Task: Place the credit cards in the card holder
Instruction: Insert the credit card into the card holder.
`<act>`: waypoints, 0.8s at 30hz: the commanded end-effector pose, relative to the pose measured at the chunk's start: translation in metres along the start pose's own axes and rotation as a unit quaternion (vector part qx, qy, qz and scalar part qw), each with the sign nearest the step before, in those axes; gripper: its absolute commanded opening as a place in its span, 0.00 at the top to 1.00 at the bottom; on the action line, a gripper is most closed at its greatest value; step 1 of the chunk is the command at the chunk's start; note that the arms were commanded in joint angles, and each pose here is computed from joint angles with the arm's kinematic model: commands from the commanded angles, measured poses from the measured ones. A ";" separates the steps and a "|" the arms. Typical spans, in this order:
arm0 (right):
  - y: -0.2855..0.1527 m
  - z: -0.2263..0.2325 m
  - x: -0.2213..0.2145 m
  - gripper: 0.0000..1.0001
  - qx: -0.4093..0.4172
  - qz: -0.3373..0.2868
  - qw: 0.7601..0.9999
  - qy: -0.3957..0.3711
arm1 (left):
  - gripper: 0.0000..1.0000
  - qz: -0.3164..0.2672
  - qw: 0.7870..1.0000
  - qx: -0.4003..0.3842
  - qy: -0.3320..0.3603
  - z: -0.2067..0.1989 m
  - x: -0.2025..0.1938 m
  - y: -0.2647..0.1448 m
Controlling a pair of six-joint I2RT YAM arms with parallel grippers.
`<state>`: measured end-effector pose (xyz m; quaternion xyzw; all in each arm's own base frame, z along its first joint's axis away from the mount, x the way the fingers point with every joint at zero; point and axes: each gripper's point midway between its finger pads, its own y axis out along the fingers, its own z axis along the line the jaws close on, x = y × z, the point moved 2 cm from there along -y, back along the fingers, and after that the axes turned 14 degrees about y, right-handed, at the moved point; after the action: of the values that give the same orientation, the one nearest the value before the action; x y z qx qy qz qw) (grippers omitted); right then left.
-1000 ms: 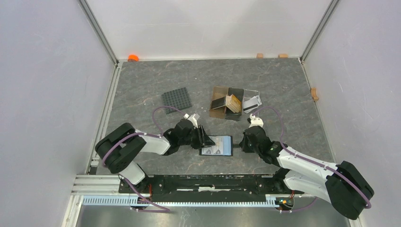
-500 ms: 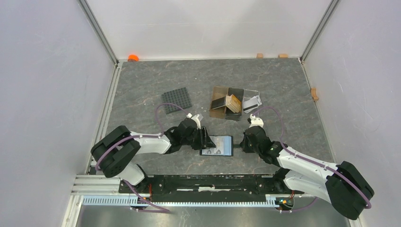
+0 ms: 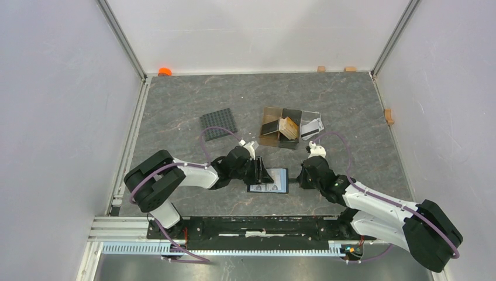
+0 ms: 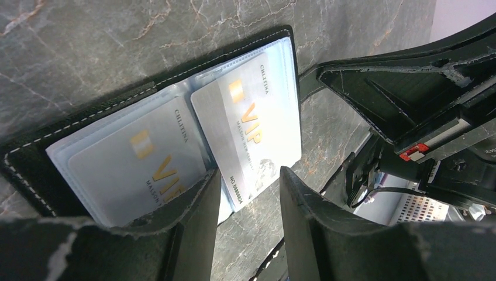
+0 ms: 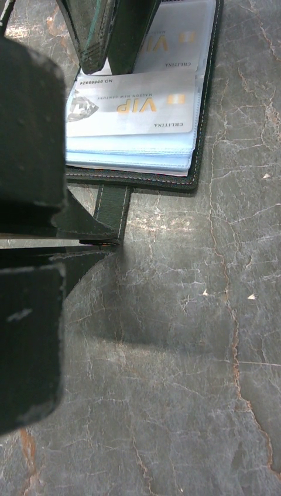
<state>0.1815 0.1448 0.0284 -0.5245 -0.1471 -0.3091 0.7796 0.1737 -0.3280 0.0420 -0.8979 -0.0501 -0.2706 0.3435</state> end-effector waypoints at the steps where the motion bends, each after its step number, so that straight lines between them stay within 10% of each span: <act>1: -0.001 0.006 0.007 1.00 0.005 -0.015 1.000 0.002 | 0.51 0.012 1.000 0.021 0.020 0.004 -0.006 0.008; 24: -0.001 0.006 0.005 1.00 0.004 -0.014 1.000 -0.002 | 0.56 -0.012 0.994 0.014 0.105 -0.019 0.009 0.018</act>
<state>0.1812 0.1440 0.0280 -0.5288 -0.1515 -0.3101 0.7754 0.1702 -0.3487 0.0418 -0.8795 -0.0299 -0.3148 0.3557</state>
